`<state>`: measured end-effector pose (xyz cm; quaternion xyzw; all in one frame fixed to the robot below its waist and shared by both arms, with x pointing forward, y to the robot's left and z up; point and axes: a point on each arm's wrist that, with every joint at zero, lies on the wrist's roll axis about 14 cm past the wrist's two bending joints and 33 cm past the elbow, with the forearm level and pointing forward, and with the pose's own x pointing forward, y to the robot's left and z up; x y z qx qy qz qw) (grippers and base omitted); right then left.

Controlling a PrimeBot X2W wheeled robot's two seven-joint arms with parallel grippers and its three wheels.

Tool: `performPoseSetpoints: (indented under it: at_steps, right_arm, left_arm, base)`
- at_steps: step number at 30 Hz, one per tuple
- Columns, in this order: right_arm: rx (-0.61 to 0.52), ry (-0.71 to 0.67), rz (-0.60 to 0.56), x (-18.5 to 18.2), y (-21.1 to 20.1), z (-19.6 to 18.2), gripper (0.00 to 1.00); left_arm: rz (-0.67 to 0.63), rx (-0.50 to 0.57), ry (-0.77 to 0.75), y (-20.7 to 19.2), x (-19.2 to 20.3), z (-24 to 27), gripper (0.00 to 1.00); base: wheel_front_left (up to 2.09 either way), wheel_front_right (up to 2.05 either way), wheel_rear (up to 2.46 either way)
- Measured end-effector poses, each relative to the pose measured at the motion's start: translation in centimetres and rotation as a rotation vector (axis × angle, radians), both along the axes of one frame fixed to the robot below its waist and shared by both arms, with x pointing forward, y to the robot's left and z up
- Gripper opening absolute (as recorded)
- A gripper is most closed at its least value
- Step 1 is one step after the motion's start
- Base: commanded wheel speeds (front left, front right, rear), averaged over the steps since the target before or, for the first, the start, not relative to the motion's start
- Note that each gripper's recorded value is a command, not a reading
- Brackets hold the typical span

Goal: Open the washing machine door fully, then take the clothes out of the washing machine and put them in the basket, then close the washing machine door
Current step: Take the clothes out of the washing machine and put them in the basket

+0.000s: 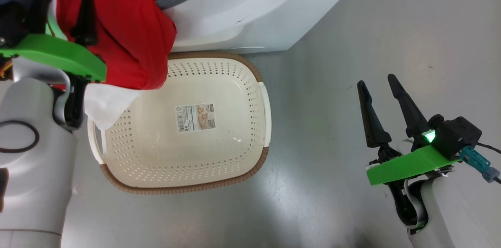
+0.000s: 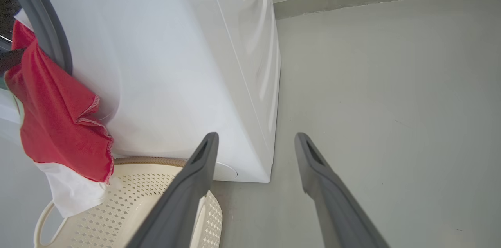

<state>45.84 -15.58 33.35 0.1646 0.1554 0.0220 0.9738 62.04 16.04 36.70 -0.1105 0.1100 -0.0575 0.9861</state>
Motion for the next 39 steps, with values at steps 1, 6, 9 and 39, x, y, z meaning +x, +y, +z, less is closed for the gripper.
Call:
performPoseSetpoints:
  at_steps: [1, 6, 9, 39]
  right_arm:
    - [0.001, 0.0, -0.002, 0.0, 0.0, 0.0, 1.0]
    - [0.002, 0.0, -0.003, 0.0, -0.1, 0.0, 1.0]
    - [0.002, -0.001, -0.003, 0.0, 0.0, 0.0, 1.0]
    - [0.006, -0.011, -0.009, 0.0, -0.2, 0.5, 1.0]
  left_arm:
    - [-0.007, -0.007, -0.001, -0.2, 0.0, 0.1, 1.0]
    - [-0.053, -0.038, -0.025, -1.5, 0.2, 0.9, 1.0]
    - [-0.084, -0.044, -0.034, -2.3, 0.2, 1.2, 1.0]
    - [-0.141, 0.006, -0.019, -3.1, 0.1, 0.9, 0.0]
  base:
    - [0.0, 0.0, 0.0]
    - [0.0, 0.0, 0.0]
    - [0.0, 0.0, 0.0]
    - [0.0, 0.0, 0.0]
